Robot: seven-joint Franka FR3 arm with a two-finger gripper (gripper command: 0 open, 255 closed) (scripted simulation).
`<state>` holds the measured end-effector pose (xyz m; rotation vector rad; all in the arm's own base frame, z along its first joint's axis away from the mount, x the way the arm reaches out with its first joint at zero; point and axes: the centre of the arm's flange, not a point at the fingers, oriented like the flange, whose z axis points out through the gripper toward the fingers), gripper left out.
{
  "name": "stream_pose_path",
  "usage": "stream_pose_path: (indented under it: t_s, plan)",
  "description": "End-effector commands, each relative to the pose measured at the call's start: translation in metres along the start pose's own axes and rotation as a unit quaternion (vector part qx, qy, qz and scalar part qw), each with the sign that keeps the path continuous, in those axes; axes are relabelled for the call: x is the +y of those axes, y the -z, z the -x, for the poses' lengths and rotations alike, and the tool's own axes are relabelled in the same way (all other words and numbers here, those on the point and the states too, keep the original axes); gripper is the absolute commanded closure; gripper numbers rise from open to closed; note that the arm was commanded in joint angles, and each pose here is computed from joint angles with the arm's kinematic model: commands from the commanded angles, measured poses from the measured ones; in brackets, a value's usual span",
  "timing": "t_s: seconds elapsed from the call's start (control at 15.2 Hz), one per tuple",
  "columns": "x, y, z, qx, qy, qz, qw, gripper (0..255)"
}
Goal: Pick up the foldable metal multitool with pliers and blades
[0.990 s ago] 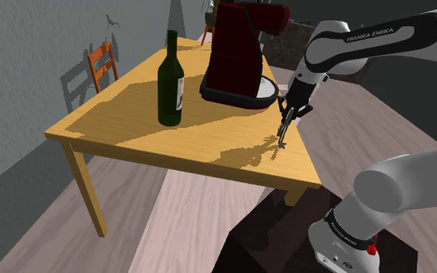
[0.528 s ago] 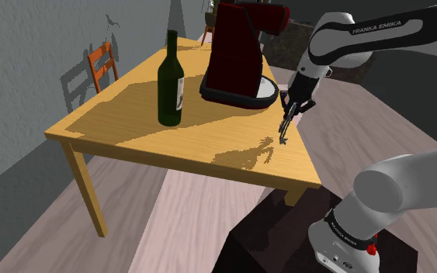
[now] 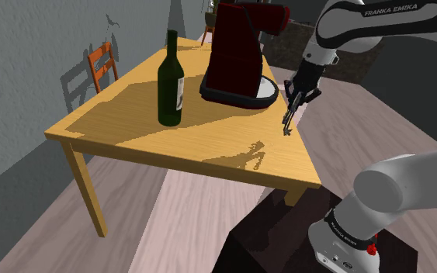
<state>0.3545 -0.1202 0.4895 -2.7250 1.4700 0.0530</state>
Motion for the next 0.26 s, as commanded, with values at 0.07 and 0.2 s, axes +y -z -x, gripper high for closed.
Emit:
stream_pose_path:
  t_s: [0.07,0.2]
  plan:
    - [-0.0003,0.0163,0.0010,0.000,0.000,0.000,1.0000,255]
    - [-0.0003,0.0171,0.0010,0.000,0.000,0.000,1.0000,255]
